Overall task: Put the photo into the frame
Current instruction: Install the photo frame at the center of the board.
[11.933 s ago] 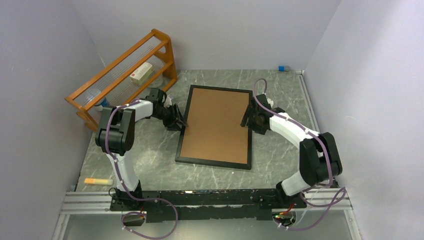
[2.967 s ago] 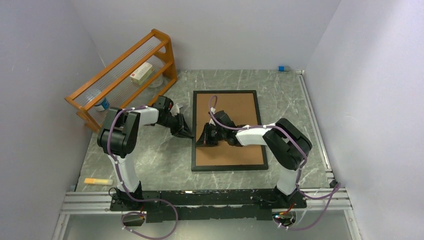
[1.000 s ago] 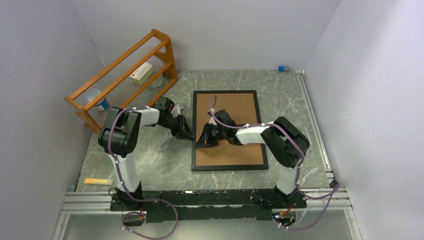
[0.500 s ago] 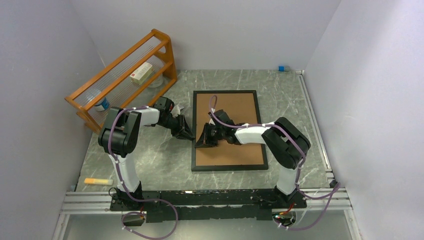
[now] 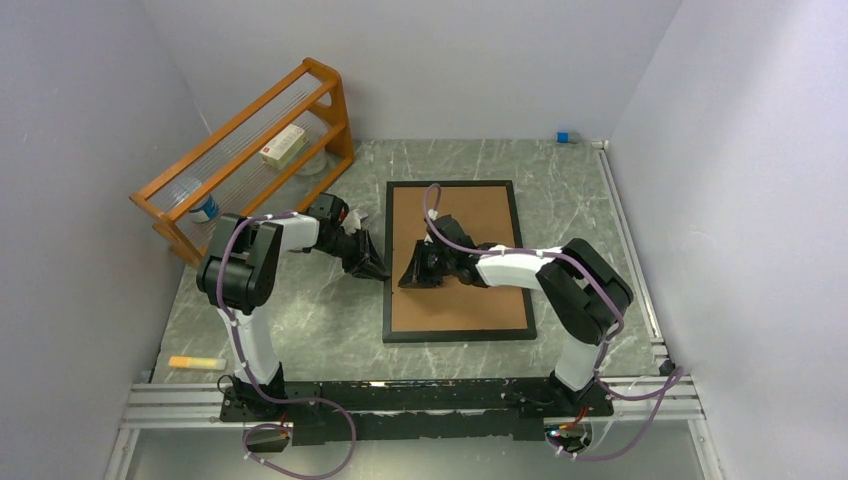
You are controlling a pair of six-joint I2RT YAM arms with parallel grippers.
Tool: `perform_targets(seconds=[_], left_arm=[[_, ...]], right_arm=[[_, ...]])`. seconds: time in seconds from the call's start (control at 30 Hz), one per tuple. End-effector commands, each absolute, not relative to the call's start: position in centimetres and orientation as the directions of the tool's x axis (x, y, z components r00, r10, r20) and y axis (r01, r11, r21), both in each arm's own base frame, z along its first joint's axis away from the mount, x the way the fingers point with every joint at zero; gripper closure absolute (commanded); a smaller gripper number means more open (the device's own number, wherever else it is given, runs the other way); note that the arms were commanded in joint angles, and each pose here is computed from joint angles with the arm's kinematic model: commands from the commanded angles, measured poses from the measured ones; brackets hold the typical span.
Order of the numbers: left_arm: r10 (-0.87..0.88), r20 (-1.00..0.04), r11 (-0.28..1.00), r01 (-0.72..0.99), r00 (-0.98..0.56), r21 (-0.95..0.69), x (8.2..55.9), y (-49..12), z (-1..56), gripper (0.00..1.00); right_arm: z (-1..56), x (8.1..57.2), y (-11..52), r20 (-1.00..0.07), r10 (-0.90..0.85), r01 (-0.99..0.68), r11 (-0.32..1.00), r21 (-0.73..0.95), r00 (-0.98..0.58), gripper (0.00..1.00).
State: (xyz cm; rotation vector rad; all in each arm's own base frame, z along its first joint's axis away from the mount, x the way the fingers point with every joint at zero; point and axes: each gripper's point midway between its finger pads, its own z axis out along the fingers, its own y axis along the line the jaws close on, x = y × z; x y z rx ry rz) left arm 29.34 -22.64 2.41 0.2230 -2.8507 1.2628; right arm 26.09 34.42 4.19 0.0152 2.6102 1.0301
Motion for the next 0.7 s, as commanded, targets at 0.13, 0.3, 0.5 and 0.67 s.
perform_targets(seconds=[0.13, 0.3, 0.5, 0.67], left_arm=[[-0.135, 0.153, 0.858, -0.193, -0.979, -0.476, 25.3, -18.8, -5.0, 0.85], [-0.133, 0.149, 0.859, -0.189, -0.980, -0.476, 25.3, -18.7, -4.9, 0.85], [-0.133, 0.151, 0.857, -0.190, -0.980, -0.478, 25.3, -18.8, -4.9, 0.85], [-0.134, 0.153, 0.857, -0.192, -0.979, -0.479, 25.2, -18.8, -4.9, 0.85]], right_arm=[[7.6, 24.8, 38.9, -0.335, 0.059, -0.248, 0.556, 0.793, -0.940, 1.00], [5.7, 24.7, 38.4, -0.308, 0.060, -0.213, 0.595, 0.775, -0.950, 1.00], [2.9, 24.5, 37.4, -0.299, 0.053, -0.193, 0.654, 0.731, -0.953, 1.00], [1.2, 24.0, 36.2, -0.285, 0.051, -0.173, 0.688, 0.704, -0.957, 1.00]])
